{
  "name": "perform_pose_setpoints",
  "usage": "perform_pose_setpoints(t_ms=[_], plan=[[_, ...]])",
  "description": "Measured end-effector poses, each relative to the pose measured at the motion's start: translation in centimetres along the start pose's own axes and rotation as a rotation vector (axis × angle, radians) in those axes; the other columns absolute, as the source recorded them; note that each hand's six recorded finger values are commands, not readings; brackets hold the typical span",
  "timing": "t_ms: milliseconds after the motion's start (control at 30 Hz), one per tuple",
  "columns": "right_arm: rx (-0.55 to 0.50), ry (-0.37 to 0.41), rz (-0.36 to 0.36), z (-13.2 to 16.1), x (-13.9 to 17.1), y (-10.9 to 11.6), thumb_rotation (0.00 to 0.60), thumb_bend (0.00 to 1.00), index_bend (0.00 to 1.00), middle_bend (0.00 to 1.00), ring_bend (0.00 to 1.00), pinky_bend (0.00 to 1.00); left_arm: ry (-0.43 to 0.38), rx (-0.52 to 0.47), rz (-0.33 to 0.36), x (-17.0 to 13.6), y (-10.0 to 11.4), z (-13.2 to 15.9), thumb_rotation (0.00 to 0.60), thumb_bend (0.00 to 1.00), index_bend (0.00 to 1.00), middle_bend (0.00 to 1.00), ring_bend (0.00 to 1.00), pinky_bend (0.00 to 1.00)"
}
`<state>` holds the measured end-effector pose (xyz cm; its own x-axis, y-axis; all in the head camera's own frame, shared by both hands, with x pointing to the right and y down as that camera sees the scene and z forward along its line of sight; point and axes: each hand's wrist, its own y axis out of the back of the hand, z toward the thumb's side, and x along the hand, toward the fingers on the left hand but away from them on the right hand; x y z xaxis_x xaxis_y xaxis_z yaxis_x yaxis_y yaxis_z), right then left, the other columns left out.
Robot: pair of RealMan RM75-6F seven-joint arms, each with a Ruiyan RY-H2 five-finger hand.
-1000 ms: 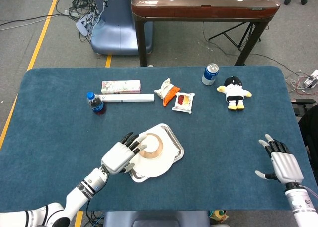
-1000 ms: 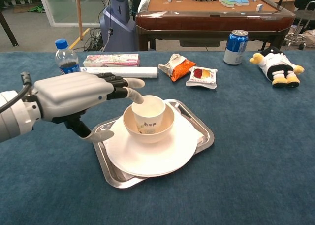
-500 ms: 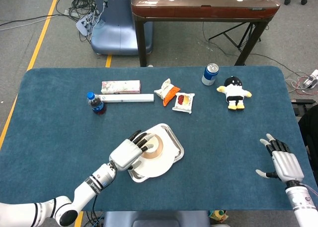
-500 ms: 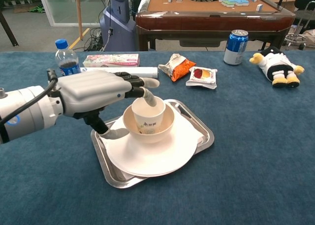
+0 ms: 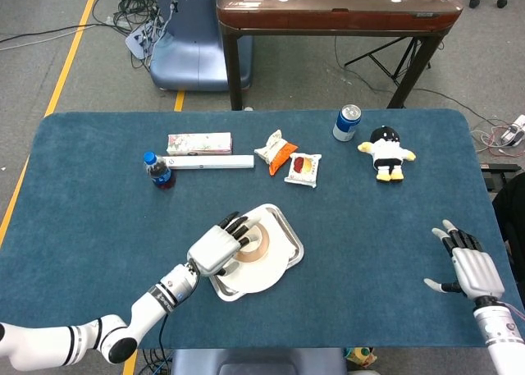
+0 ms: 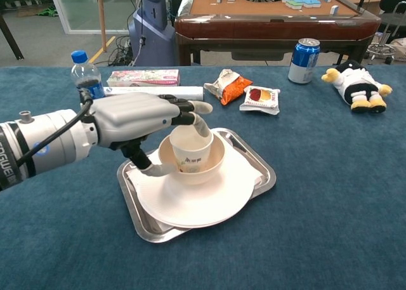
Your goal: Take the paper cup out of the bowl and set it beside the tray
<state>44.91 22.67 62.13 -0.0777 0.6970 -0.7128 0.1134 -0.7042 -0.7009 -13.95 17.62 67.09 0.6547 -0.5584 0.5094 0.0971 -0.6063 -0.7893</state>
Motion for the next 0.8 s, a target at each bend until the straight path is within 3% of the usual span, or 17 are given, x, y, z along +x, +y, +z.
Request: perform_pose_setpoints(t_ms=[800], plan=[[-0.007,-0.017,0.020,-0.5,-0.7,-0.3,0.600,0.21,0.00,0.00,0.00,0.00,0.040,-0.034,-0.033,0.7,-1.7,-2.3,0.600,0.32,0.37,0.00,0.00,0.00]])
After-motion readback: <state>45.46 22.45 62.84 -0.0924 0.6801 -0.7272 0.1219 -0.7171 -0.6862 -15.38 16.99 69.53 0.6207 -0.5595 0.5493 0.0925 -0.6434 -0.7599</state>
